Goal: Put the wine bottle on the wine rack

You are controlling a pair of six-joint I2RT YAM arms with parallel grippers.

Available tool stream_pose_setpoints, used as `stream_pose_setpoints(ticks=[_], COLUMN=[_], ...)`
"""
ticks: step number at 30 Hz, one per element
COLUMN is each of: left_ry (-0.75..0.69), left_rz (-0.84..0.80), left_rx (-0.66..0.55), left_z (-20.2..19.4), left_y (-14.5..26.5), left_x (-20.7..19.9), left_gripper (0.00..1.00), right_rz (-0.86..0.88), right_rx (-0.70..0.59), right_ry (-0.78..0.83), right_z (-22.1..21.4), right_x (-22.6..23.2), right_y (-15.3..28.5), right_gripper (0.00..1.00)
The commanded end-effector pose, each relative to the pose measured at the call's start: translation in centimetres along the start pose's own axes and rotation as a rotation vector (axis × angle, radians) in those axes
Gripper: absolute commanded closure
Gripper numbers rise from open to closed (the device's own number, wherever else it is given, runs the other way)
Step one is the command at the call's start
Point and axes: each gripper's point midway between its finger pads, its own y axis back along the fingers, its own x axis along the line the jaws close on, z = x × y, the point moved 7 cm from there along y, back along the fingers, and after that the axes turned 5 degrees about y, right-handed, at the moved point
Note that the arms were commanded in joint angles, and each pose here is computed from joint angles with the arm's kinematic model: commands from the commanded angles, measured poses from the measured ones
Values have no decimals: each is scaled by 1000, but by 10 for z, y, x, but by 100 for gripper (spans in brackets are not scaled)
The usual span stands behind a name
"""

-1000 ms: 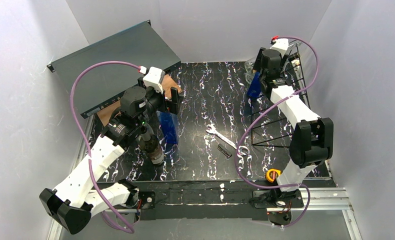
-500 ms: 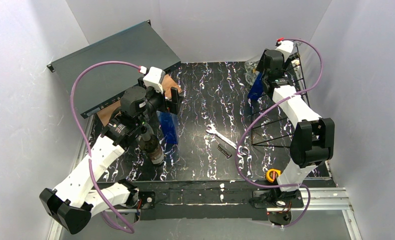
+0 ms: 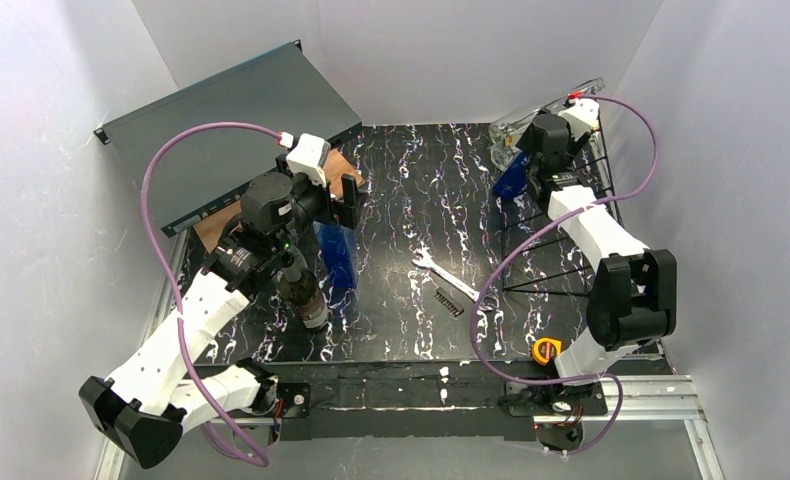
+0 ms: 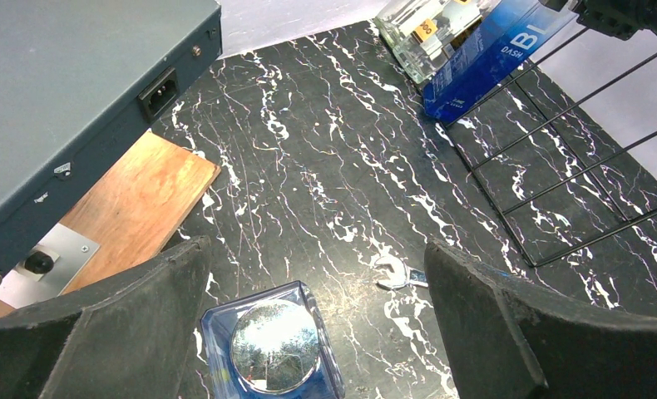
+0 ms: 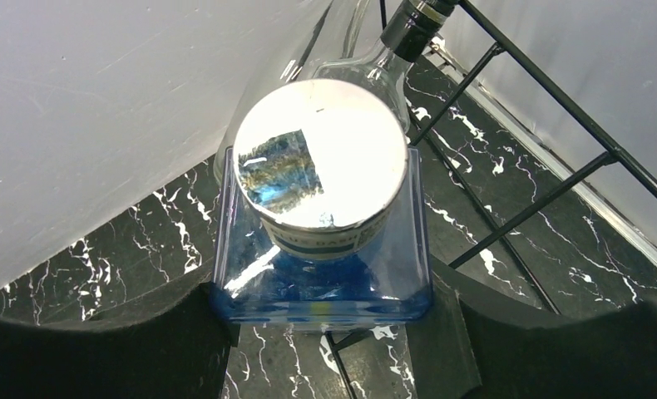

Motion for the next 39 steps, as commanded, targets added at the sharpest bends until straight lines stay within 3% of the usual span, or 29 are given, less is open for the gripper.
stream_pose_setpoints(ticks=[1,11,18,24,39], left_ry=[6,6,9,9,14], left_rz=[-22,-22,-24,-24,-30], left_rx=[-48,-51,-51,-52,-37], left_z=[17,18,18,18,15], left_y=[6,7,8,8,4], left_x=[-5,-5,-5,-5,-6], left_gripper=[1,1,1,1,1], right_rz=[102,65,50,78,120], right_rx=[43,43,39,37,75], right_ry=[-98,-130,-101,-63,26], right_z=[-14,-31,-35,-30,-26], right_x=[16,-10,-28,-45,-84], right_y=[13,12,4,-7,-33], right_gripper=[99,98,90,77,60])
